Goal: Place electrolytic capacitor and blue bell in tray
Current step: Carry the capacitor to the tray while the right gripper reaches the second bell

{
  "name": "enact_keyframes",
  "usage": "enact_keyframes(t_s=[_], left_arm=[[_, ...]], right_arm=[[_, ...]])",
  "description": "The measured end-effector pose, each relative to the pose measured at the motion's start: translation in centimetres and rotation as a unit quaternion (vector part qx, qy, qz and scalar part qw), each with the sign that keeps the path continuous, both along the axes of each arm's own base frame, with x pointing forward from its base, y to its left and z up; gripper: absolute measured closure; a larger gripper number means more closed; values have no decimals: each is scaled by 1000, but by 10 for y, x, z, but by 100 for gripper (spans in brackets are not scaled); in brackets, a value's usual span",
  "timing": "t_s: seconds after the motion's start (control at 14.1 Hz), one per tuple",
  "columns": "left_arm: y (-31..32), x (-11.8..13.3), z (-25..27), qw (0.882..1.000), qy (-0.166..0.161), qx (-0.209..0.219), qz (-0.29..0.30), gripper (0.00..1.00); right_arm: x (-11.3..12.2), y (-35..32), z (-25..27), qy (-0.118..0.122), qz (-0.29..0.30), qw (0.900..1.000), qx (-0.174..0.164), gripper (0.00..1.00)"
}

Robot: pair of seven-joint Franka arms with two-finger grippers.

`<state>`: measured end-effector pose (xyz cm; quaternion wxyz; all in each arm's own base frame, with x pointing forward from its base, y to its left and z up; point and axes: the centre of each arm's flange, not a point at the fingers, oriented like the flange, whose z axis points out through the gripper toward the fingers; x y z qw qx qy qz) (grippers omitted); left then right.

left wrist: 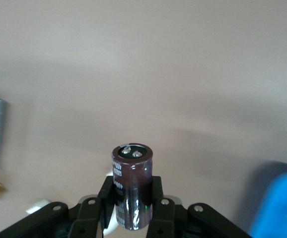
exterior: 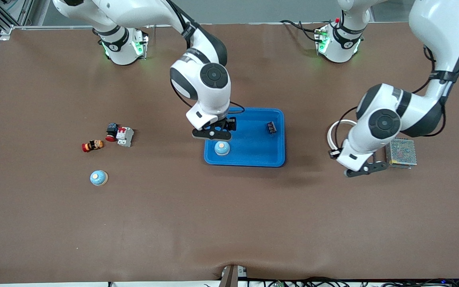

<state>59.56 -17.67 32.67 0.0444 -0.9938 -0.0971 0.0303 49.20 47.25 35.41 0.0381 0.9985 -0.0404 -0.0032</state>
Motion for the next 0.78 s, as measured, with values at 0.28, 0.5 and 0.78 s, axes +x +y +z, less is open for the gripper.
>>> enact_keyframes(t_s=[0.28,0.5,0.78], left_arm=[[-68,-7,-5,1000,3,-20,16,67],[-121,-17,-22,999,14,-32,29,67],[-177,-34,-51,999,21,-22,25,67]], right_arm=[[15,-46,59,16,12,1000,-3,0],[40,-93,83,19,29,999,-6,0],[92,-187,93,26,70,997,-2,0]])
